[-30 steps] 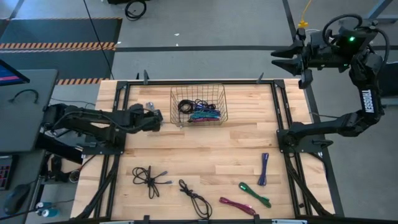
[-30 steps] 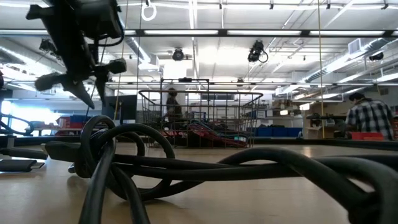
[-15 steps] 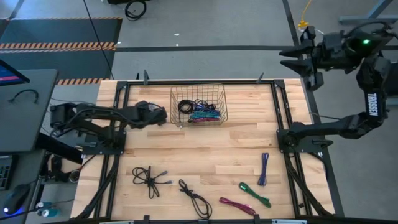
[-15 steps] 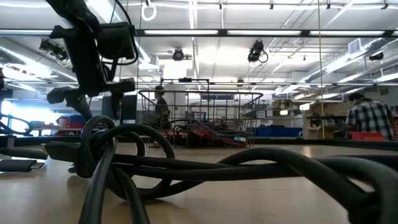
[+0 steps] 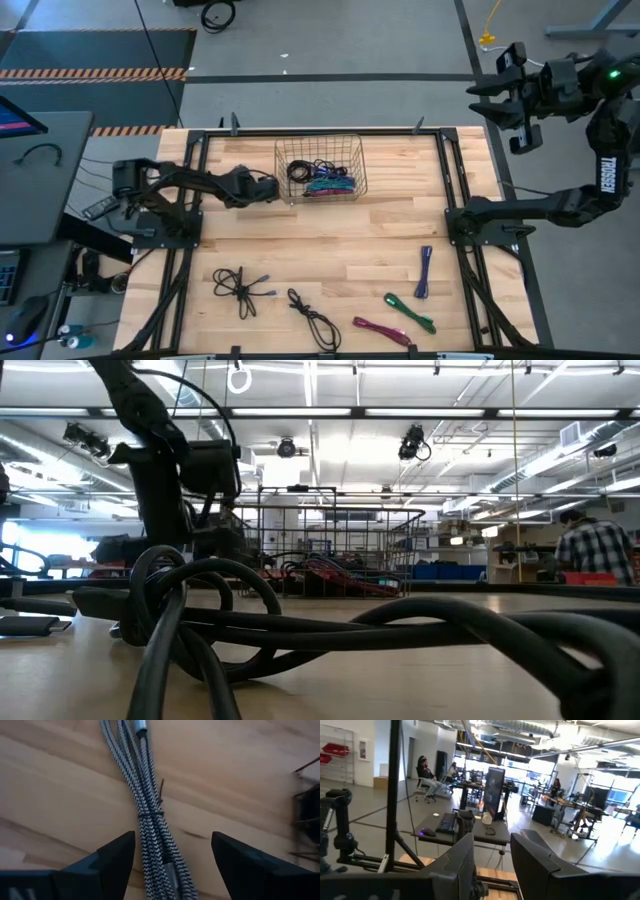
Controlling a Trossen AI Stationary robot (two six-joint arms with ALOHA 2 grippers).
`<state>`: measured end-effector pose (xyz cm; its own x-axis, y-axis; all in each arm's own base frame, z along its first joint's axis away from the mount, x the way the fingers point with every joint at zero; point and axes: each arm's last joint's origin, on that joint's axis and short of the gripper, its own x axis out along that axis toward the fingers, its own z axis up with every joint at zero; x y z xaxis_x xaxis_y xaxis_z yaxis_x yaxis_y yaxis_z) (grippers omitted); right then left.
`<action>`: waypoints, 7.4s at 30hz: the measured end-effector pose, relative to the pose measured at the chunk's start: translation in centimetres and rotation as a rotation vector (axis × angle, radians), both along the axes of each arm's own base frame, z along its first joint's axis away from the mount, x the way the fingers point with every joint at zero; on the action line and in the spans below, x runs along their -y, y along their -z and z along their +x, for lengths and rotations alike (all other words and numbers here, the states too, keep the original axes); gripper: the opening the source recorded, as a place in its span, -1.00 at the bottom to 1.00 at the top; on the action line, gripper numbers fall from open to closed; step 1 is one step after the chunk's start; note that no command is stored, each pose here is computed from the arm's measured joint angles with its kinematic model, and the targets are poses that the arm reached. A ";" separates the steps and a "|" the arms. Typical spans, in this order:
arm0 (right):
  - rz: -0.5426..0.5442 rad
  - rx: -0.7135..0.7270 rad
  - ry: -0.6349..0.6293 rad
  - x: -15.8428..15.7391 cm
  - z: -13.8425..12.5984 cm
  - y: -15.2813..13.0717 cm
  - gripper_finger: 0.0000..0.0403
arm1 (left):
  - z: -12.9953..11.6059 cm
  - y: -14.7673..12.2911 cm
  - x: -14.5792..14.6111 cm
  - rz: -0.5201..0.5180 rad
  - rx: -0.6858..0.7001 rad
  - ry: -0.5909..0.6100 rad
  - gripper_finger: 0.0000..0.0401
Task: Pick and place USB-C Cables
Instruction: Put the white charger cable into the wire basket, then put the violet charger cable into the wire basket
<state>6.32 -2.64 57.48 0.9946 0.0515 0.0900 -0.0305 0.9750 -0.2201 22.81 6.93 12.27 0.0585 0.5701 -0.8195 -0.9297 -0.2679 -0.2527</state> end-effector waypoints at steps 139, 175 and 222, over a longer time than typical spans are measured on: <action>0.140 0.003 -0.025 -1.6 -2.0 0.2 -0.33 | 19.8 -10.5 -7.8 -0.300 -0.457 1.695 -0.92; 0.141 -0.018 -0.041 -1.7 -2.0 0.4 -0.33 | 20.3 -9.9 -7.3 -0.314 -0.437 1.687 -0.11; 0.947 -0.848 0.279 0.9 1.5 12.4 -0.44 | 6.8 -39.4 10.7 0.778 0.405 1.720 0.03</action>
